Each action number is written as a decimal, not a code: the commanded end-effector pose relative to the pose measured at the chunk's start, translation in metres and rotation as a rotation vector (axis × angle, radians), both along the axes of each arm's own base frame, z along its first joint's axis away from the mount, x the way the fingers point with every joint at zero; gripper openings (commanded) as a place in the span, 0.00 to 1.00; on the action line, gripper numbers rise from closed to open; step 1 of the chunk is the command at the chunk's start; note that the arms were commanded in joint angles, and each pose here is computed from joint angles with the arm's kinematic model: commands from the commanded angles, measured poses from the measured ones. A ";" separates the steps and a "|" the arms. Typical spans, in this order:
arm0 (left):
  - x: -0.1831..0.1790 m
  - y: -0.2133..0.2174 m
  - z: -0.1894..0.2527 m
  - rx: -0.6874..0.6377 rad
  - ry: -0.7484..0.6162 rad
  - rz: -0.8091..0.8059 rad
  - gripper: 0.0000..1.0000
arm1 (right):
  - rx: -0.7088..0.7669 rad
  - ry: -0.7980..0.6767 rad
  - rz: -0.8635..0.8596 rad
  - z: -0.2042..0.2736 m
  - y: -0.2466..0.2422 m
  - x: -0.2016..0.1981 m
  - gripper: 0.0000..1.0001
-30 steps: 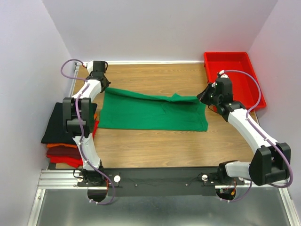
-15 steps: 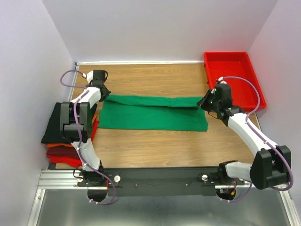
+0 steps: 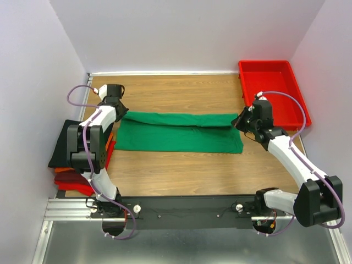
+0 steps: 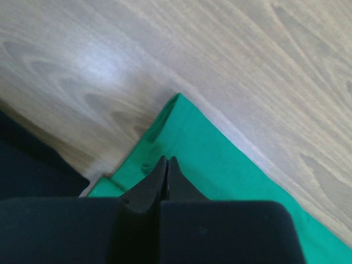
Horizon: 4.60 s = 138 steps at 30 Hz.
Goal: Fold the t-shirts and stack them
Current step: Fold the tshirt
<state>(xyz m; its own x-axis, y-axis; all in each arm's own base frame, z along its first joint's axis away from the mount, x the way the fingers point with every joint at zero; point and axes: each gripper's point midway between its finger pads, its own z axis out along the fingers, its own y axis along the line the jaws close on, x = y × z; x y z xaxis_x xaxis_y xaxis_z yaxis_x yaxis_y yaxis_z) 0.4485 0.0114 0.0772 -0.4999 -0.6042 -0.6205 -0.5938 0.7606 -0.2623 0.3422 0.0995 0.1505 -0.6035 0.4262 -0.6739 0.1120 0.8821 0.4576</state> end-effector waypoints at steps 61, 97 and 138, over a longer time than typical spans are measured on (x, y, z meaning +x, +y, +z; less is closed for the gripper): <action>-0.027 -0.013 -0.037 0.009 0.125 0.081 0.50 | -0.135 0.116 0.109 -0.099 0.079 0.089 0.51; -0.014 -0.018 -0.004 0.009 0.048 0.006 0.50 | -0.261 0.047 0.063 -0.053 0.074 0.035 0.50; -0.005 -0.027 -0.001 -0.015 0.042 -0.048 0.51 | -0.137 0.213 0.247 -0.086 0.109 -0.014 0.39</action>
<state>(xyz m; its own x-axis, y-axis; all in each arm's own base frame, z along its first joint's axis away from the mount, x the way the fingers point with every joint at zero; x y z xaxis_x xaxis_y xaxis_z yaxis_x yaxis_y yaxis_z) 0.4346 -0.0141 0.0595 -0.5661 -0.5962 -0.5693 -0.5928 0.7743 -0.2215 0.3128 0.2138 0.0522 -0.8423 0.1464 -0.5188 -0.0588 0.9317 0.3584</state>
